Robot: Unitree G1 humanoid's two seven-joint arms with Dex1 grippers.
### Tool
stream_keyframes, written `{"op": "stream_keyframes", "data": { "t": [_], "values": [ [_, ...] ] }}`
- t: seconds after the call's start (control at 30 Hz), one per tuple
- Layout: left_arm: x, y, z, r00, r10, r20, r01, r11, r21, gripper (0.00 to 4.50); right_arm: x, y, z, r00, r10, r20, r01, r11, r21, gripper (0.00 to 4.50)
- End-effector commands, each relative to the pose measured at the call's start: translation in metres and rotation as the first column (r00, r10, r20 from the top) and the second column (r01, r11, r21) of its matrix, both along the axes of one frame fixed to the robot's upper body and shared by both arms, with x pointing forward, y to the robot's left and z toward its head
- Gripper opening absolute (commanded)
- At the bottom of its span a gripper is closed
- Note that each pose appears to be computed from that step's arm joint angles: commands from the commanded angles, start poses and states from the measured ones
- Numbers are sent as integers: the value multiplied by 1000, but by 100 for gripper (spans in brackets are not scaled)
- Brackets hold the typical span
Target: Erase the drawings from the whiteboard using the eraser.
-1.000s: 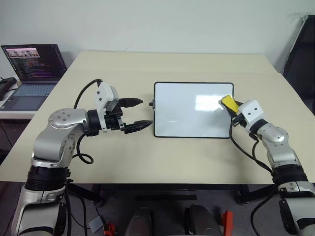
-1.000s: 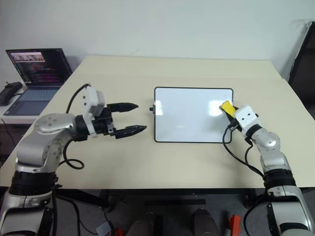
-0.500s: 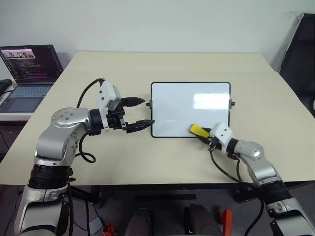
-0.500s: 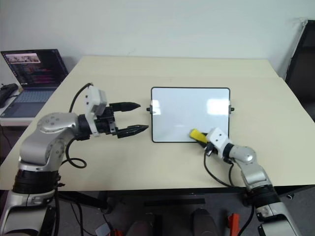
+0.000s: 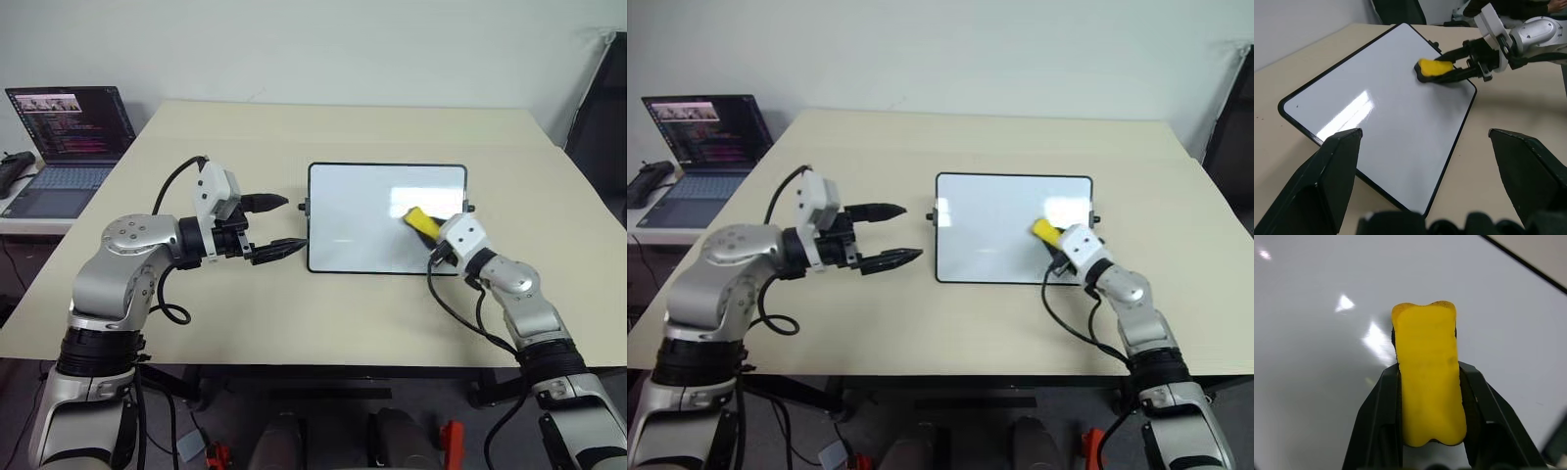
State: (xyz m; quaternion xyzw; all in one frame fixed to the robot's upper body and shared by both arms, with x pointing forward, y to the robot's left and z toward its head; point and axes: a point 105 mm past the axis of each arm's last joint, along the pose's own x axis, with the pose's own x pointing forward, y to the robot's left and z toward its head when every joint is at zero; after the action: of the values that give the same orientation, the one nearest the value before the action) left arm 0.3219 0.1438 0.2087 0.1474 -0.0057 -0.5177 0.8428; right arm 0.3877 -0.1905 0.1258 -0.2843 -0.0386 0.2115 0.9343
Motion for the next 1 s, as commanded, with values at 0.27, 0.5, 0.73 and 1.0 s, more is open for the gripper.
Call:
{"op": "stream_keyframes", "data": {
  "t": [0.27, 0.5, 0.73, 1.0],
  "values": [
    [1, -6, 12, 998, -31, 51, 31, 1000, 2, 450, -16, -9, -41, 989, -5, -150, 1, 1000, -30, 111],
    [2, -8, 12, 998, -42, 52, 42, 999, 0, 450, -40, 63, -51, 941, 266, -211, -266, 963, 29, 111],
    [-1, -17, 11, 995, -89, 39, 90, 996, -23, 450, -47, 58, 8, 933, 327, -149, -309, 942, 132, 111],
    [-20, -102, -9, 945, -328, 7, 323, 928, -187, 450, -60, -18, 127, 977, 208, 39, -208, 911, 356, 111]
  ]
}}
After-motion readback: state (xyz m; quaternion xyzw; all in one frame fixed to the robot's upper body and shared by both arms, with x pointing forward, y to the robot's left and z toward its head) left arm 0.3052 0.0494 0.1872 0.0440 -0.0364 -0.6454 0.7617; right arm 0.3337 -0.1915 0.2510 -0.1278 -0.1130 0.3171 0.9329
